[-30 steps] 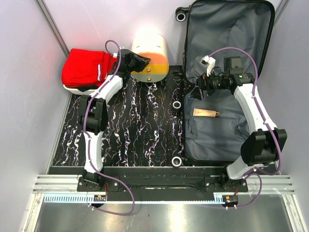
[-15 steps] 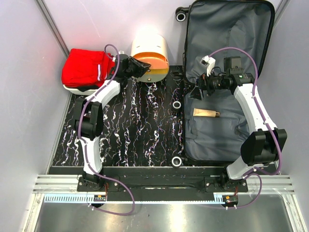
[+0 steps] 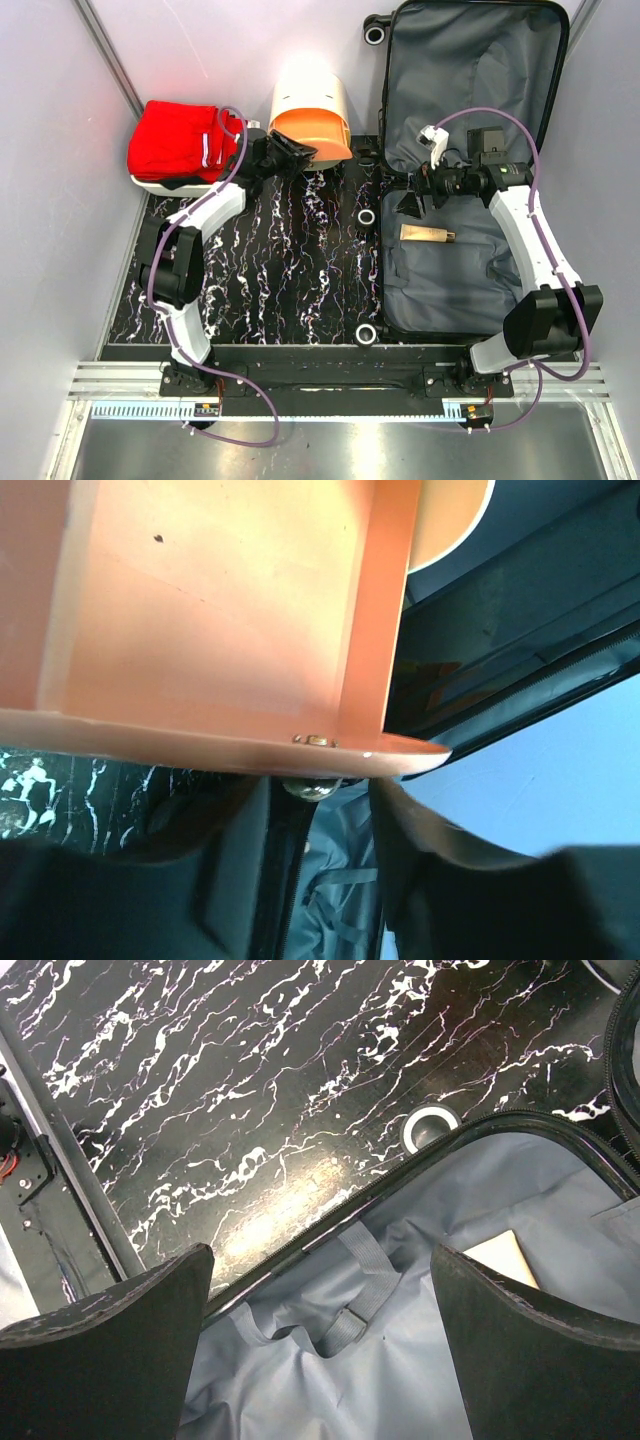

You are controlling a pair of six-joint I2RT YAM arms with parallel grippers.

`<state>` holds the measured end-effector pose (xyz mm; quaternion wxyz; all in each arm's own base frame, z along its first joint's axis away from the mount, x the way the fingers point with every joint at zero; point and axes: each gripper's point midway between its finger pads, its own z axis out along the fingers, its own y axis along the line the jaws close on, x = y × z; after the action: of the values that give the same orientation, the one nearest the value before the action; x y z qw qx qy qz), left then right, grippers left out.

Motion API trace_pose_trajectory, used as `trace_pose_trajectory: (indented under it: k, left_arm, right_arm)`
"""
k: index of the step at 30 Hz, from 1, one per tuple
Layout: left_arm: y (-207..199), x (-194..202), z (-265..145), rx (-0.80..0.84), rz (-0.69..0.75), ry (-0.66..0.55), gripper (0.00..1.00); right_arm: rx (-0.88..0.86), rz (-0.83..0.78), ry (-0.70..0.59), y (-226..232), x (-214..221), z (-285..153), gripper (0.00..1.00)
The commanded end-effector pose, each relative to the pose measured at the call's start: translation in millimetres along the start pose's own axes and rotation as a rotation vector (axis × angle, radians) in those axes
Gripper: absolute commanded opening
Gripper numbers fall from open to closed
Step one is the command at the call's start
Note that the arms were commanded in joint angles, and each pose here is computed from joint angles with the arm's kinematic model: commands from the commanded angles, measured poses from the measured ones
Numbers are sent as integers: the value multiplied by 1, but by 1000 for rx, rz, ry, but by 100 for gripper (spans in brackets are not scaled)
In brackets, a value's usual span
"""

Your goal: Open, take out, and arrange the luggage

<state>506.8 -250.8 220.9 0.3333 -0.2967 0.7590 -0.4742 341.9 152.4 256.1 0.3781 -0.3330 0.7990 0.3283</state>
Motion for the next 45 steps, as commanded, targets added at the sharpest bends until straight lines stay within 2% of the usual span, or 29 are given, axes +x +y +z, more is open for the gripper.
trace_pose_trajectory:
  k: [1,2,4,8,9,14,18,24,29,31,35,38,42,45]
  left_arm:
    - [-46,-2,-24,122,72,-8,69]
    - [-46,-5,-26,121,89,-17,88]
    - [-46,-11,-34,128,159,-44,98]
    - [-40,-27,-57,131,305,-79,99]
    - [-39,-27,-67,140,398,-68,99]
    - [-33,-39,-96,131,665,-64,99]
    - [-53,-31,-120,253,872,-46,99]
    - [-71,-9,-134,396,974,26,99]
    - [-71,-10,-135,398,1010,30,99]
    - [-73,-11,-134,401,1019,25,99]
    - [-75,-12,-132,408,1045,22,99]
    - [-75,-15,-130,407,1069,17,99]
    - [-81,-18,-128,424,1129,6,98]
    - [-87,-19,-125,428,1191,8,94]
  right_arm:
    - [47,-69,-3,0,-1,-11,100]
    - [59,-78,2,-2,1,-12,100]
    - [99,-116,23,-14,8,-17,100]
    - [146,-191,111,-35,36,-21,100]
    - [151,-234,152,-41,48,-22,100]
    - [160,-298,282,-69,87,-14,98]
    - [177,-341,371,-98,107,-3,96]
    - [206,-376,455,-155,128,19,89]
    - [213,-396,520,-183,153,15,82]
    - [207,-384,545,-188,167,17,81]
    - [187,-375,578,-192,187,16,70]
    - [169,-389,602,-189,199,14,67]
    - [167,-376,591,-187,200,13,51]
    - [167,-379,549,-180,183,9,44]
